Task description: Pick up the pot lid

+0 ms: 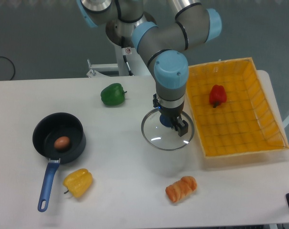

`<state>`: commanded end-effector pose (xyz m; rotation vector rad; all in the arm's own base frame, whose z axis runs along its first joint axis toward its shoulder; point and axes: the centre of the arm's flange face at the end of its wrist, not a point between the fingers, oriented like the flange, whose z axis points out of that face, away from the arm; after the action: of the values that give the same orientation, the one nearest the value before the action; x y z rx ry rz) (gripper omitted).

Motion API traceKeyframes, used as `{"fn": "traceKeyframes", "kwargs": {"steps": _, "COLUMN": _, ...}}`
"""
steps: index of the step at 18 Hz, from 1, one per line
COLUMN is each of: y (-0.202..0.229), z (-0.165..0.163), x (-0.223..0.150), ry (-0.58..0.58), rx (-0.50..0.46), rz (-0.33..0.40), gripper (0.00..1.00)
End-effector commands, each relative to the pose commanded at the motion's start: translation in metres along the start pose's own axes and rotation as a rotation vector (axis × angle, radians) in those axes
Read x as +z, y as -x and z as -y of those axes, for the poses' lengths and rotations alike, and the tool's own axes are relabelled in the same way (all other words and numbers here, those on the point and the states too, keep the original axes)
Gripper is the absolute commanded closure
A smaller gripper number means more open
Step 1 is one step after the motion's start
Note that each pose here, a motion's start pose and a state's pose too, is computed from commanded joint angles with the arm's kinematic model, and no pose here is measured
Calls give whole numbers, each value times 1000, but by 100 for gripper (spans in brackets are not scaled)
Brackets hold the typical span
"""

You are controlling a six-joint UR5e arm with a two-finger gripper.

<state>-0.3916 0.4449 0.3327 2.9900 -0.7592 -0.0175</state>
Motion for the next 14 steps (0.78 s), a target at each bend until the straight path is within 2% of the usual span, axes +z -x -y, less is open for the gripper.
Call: {"fn": "traceKeyframes", "kwargs": {"steps": 14, "y": -2, "z": 0, "x": -3, "ry": 0, "rx": 2, "rz": -3, "gripper": 45}}
